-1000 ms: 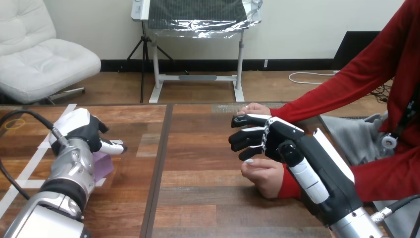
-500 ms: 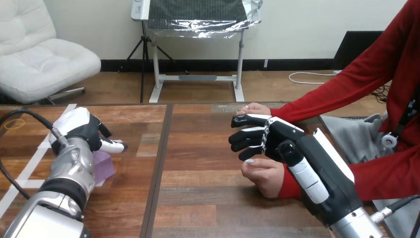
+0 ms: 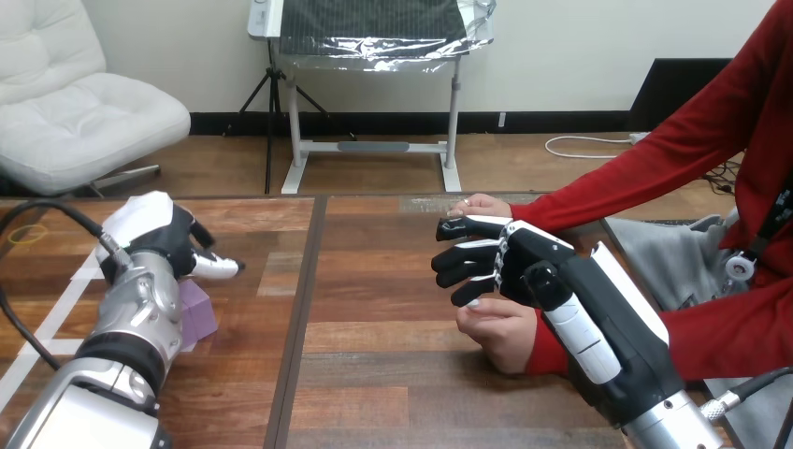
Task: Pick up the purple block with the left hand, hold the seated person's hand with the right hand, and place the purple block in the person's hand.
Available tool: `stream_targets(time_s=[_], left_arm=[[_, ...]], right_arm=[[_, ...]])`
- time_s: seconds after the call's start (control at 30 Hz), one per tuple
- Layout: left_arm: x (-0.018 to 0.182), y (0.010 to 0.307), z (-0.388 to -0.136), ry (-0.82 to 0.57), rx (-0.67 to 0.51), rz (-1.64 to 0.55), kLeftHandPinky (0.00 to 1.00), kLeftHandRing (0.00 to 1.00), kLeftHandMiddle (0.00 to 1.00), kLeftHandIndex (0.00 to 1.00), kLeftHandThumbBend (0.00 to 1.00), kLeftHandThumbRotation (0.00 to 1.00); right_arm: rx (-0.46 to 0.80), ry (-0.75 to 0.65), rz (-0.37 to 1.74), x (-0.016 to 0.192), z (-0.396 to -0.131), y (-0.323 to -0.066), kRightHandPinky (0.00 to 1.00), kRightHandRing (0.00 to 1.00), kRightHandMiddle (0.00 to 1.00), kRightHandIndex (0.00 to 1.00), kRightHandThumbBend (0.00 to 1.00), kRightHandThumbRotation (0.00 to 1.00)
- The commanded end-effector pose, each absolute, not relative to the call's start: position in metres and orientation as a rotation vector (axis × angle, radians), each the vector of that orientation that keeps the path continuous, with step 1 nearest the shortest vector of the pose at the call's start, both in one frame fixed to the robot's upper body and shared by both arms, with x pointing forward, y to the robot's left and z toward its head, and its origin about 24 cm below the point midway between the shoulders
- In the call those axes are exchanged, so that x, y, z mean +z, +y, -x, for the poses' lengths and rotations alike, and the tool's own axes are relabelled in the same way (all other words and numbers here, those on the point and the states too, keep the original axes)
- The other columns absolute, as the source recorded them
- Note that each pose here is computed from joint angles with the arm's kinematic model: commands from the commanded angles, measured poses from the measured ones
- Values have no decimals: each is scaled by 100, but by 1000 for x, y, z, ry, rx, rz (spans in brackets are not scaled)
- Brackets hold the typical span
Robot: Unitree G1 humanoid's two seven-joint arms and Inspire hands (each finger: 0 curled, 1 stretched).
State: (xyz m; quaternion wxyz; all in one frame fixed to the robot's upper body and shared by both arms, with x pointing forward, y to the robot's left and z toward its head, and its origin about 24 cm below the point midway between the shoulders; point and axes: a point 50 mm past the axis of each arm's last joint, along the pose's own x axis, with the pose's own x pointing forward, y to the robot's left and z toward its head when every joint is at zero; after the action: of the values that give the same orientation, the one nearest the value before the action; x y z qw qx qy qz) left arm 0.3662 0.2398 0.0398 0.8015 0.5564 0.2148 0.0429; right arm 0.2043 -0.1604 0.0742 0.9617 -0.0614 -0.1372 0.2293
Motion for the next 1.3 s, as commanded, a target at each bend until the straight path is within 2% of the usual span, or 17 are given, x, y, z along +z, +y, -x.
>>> stream_targets(time_s=[0.0, 0.23, 0.4, 0.93, 1.1, 1.27], left_arm=[[85, 227, -391, 287, 142, -1209, 64, 73, 76, 77, 70, 34], [87, 227, -391, 278, 147, -1206, 74, 79, 81, 81, 71, 35], [86, 228, -391, 268, 151, -1197, 78, 81, 83, 83, 72, 35], [83, 231, -389, 285, 152, -1171, 84, 87, 88, 88, 75, 32], [82, 233, -388, 308, 145, -1175, 87, 89, 90, 89, 75, 35], [80, 234, -388, 385, 79, -1239, 91, 92, 92, 92, 74, 39]], right_arm=[[450, -355, 136, 89, -212, -162, 57, 66, 68, 75, 77, 95], [454, -358, 144, 89, -212, -161, 57, 66, 68, 75, 77, 95], [454, -361, 145, 89, -212, -161, 57, 66, 68, 75, 75, 95], [458, -354, 143, 89, -212, -161, 55, 65, 68, 75, 76, 95], [460, -357, 147, 89, -213, -161, 55, 64, 68, 75, 76, 96], [463, -355, 140, 88, -214, -161, 54, 64, 68, 75, 76, 96]])
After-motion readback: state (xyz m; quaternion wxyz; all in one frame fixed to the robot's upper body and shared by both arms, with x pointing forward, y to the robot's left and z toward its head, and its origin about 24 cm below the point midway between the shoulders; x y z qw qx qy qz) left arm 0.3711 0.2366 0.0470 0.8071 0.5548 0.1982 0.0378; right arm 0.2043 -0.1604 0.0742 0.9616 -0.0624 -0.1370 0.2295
